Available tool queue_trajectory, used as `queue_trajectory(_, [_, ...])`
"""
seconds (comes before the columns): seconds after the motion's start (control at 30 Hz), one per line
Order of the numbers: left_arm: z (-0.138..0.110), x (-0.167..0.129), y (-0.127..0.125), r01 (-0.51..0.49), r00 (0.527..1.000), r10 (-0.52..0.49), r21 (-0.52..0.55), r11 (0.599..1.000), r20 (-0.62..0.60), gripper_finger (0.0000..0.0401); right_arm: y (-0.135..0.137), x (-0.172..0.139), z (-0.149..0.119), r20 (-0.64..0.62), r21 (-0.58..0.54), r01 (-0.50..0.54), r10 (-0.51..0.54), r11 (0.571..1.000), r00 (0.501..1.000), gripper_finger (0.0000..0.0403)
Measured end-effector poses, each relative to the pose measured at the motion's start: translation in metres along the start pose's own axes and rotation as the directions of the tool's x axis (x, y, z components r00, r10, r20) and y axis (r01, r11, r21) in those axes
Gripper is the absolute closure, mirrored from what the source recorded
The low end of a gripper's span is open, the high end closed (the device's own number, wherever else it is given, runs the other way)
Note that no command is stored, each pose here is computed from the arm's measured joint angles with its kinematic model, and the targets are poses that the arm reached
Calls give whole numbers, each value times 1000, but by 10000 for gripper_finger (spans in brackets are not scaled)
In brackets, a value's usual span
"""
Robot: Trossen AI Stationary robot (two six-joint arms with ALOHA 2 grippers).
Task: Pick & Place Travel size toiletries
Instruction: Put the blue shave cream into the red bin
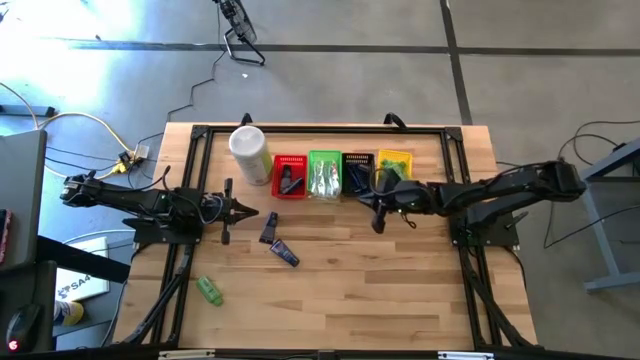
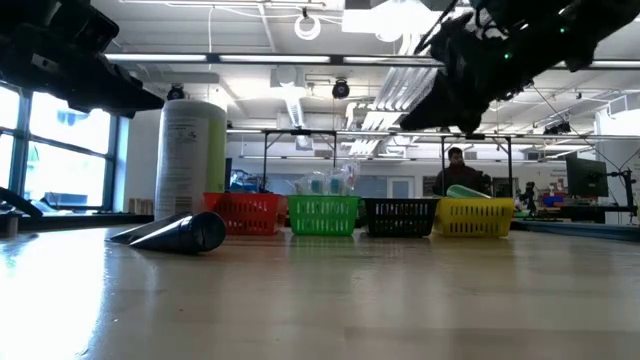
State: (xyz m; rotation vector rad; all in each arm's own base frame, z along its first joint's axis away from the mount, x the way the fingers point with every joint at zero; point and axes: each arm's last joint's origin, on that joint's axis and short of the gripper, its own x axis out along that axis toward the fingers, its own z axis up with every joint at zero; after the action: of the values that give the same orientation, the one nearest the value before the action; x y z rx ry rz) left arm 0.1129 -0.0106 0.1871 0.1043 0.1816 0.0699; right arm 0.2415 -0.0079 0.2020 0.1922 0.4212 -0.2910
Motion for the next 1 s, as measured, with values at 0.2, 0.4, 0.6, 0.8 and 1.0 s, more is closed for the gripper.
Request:
queue_trajectory(0.2, [0,0,0,0,1000,0,-1,1000,1,393,8,-23,11,56,-24,-50,51,998,997,401])
queue_trajectory(0.4, [0,0,0,-3,1000,3,-3,1000,0,393,7,-47,15,64,-34,-47,49,998,997,401])
queue_trajectory(0.6, [0,0,0,-3,1000,3,-34,999,-3,393,4,-65,15,58,-44,-55,58,998,997,401])
queue_trajectory(0.8, [-1,0,0,-3,1000,3,-52,999,-6,393,0,-79,17,66,-63,-57,61,996,996,401])
queue_trajectory(1.0, [-1,0,0,-8,1000,8,-52,999,-7,393,-5,-91,14,46,-68,-55,59,996,997,401])
